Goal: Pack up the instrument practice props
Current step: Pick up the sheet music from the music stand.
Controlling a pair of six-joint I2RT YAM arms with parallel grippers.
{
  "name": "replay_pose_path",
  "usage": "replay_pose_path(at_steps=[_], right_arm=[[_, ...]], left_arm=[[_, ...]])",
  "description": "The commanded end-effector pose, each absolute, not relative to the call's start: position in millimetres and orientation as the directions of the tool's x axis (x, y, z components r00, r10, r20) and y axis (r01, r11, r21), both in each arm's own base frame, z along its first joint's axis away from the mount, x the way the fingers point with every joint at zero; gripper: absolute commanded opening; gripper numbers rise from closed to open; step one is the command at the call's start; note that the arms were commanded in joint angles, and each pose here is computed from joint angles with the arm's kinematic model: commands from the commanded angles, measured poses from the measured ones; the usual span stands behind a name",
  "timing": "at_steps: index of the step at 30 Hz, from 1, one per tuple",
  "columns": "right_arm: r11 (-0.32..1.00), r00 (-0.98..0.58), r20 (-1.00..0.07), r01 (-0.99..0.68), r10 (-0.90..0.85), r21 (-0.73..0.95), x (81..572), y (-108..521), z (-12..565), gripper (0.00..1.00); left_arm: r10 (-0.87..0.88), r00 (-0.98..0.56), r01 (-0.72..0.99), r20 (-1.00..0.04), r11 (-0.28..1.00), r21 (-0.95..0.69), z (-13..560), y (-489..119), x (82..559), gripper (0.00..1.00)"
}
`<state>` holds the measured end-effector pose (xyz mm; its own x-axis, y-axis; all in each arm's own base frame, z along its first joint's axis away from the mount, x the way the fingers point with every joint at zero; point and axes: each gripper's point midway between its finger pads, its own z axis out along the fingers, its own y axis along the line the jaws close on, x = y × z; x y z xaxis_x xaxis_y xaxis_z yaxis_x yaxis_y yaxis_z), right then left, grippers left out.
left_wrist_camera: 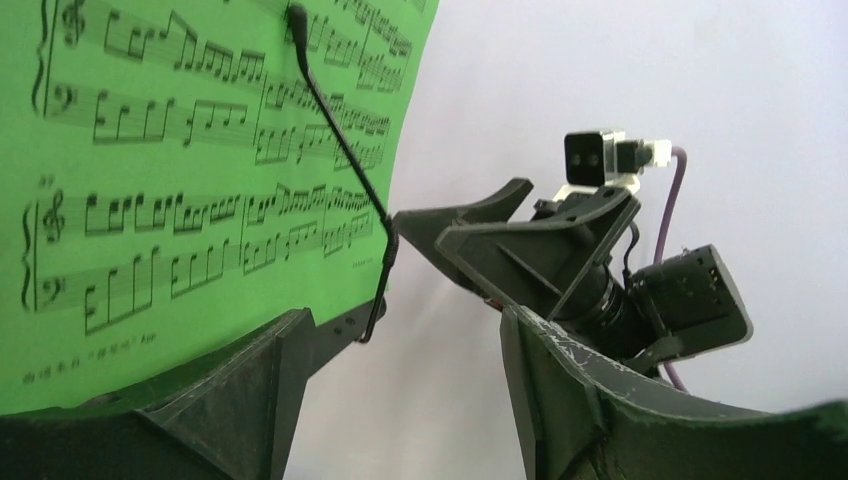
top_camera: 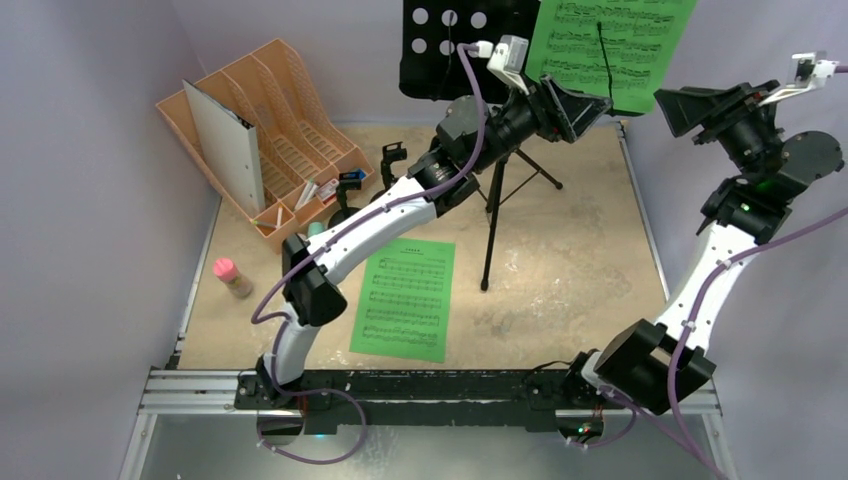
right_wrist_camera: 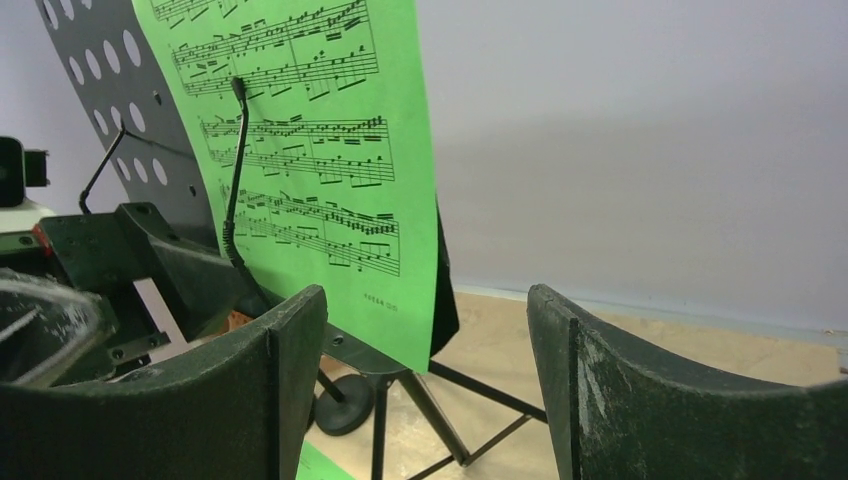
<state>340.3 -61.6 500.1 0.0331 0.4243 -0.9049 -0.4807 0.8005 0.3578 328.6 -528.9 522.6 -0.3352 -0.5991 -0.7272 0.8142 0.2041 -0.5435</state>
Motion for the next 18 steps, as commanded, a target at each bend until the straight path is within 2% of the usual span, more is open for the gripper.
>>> replay_pose_path(at_steps=[1, 8, 18], right_arm=[[0.802, 0.067, -0.915, -0.51, 0.397, 0.311, 346, -48, 508, 0.76], [0.779, 0.036, -0.916, -0.54, 0.399, 0.318, 357, -26, 502, 0.76], [0.762, 0.015, -0.927, -0.574, 0.375, 0.299, 354, -4, 503, 0.76]], left_arm=[[-0.621, -0.275, 0.836, -0.734, 0.222, -0.501, 541, -506, 320, 0.71], [-0.601, -0.193, 0.842, -0.776, 0.305, -0.446, 548, -476, 310, 0.71], [-0.577, -0.177, 0.832, -0.798, 0.345, -0.434, 545, -461, 304, 0.72]])
